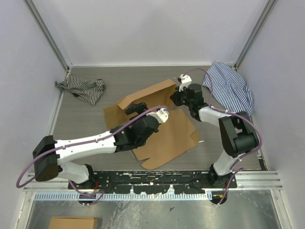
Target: Fold the paper box
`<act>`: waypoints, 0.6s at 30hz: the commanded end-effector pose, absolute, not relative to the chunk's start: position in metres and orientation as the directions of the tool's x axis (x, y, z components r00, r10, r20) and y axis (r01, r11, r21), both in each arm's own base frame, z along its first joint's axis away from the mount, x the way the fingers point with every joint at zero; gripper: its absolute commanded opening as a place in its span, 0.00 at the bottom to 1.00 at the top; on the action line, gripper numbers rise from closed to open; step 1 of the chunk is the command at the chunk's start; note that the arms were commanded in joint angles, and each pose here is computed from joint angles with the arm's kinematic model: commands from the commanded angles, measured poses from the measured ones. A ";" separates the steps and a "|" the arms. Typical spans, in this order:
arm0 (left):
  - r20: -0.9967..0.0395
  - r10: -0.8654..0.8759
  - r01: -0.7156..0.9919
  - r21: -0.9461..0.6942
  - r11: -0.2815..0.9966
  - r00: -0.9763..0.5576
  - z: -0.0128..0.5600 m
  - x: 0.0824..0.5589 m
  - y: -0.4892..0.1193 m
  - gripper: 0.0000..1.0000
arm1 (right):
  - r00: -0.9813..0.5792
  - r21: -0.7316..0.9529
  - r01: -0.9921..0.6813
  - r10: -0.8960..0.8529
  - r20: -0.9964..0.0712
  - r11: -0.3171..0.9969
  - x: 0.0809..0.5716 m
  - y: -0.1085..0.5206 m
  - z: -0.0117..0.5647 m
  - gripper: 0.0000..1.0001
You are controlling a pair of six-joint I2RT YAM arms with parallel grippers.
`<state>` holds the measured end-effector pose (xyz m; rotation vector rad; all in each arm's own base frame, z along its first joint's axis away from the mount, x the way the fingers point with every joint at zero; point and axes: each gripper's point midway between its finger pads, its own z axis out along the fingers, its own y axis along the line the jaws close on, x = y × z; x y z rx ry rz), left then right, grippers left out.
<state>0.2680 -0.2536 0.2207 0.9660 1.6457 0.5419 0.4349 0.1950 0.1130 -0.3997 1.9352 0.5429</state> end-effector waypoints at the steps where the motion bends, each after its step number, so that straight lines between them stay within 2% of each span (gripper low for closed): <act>1: -0.785 0.616 0.311 0.571 0.759 -0.063 0.264 0.260 -0.258 0.90 | -0.335 0.219 -0.393 0.083 -0.939 0.893 0.438 0.179 0.149 0.01; 7: -0.960 0.282 0.211 0.274 0.938 -0.008 0.326 0.270 -0.233 0.70 | -0.325 0.225 -0.195 0.153 -0.933 0.955 0.412 0.141 0.144 0.01; 11: -0.989 0.100 0.247 0.070 0.967 -0.112 0.325 0.302 -0.228 0.64 | -0.319 0.237 -0.160 0.177 -0.931 0.958 0.390 0.134 0.140 0.01; 18: -0.989 0.073 0.382 0.017 0.924 -0.132 0.311 0.322 -0.287 0.62 | -0.331 0.245 -0.138 0.188 -0.925 0.960 0.376 0.144 0.138 0.01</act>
